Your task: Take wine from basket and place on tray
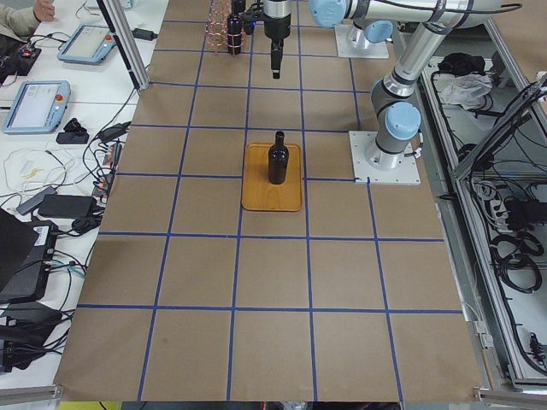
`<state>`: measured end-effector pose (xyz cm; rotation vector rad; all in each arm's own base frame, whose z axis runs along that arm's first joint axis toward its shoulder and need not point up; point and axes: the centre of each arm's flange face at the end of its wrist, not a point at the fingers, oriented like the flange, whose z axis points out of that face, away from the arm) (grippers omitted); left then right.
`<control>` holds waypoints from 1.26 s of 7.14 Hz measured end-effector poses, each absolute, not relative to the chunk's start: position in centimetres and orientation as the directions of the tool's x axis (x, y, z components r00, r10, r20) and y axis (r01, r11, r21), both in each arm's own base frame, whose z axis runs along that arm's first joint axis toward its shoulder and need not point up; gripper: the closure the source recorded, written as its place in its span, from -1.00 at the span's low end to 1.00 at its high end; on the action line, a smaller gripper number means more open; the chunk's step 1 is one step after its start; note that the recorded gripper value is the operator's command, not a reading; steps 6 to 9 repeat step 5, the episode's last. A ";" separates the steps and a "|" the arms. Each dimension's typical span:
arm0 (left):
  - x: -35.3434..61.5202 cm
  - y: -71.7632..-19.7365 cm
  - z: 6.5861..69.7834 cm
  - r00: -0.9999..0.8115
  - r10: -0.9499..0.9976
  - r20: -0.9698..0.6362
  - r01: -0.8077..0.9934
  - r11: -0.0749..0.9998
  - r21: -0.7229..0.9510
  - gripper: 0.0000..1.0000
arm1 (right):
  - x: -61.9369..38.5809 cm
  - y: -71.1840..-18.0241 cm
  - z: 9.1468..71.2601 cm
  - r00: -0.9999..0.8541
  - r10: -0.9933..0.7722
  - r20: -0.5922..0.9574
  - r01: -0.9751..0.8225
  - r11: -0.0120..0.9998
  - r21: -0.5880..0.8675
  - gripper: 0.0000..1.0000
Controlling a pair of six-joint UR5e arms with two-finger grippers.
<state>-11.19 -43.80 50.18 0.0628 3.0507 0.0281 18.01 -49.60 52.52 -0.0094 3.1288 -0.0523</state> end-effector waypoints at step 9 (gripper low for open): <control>-12.3 -43.0 50.3 -0.998 0.029 -0.064 0.028 1.000 0.009 -1.00 | 18.0 -49.5 52.6 -1.000 -0.007 -0.012 -0.006 0.999 -0.033 -1.00</control>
